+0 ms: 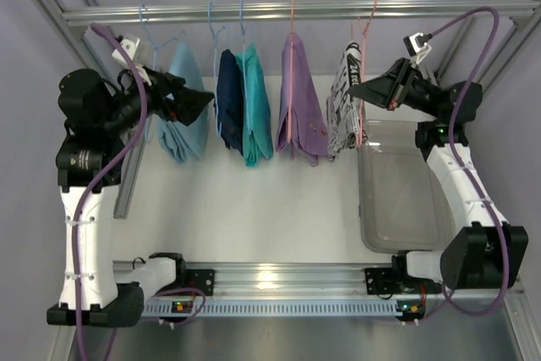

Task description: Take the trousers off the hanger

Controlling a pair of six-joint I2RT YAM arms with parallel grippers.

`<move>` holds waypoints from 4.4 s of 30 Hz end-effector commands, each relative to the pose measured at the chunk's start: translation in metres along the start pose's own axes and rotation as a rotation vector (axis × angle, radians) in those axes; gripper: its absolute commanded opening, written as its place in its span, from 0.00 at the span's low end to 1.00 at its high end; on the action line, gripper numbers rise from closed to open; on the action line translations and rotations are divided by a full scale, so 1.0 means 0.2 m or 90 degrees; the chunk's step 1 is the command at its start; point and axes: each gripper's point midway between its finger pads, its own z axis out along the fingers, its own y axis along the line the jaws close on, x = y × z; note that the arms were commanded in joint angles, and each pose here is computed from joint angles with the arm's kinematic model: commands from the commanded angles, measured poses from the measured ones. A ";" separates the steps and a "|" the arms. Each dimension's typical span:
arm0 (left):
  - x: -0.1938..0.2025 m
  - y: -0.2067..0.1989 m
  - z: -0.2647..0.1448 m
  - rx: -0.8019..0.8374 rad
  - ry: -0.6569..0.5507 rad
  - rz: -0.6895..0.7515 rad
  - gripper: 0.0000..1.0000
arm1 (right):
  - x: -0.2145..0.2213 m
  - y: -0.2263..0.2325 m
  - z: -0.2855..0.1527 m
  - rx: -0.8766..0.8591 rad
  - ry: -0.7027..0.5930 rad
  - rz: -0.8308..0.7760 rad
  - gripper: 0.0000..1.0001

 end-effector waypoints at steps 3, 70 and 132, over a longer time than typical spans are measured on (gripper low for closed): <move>-0.21 -0.15 0.13 0.156 -0.060 -0.059 0.98 | 0.06 0.32 -0.05 -0.055 -0.024 -0.166 0.00; 0.07 -1.45 0.97 0.610 0.053 -0.388 0.40 | 0.21 0.33 -0.10 0.024 -0.108 -0.077 0.00; -0.38 -1.41 0.82 0.580 -0.038 -0.459 0.00 | 0.54 -0.56 -0.65 0.469 -0.004 -0.649 0.93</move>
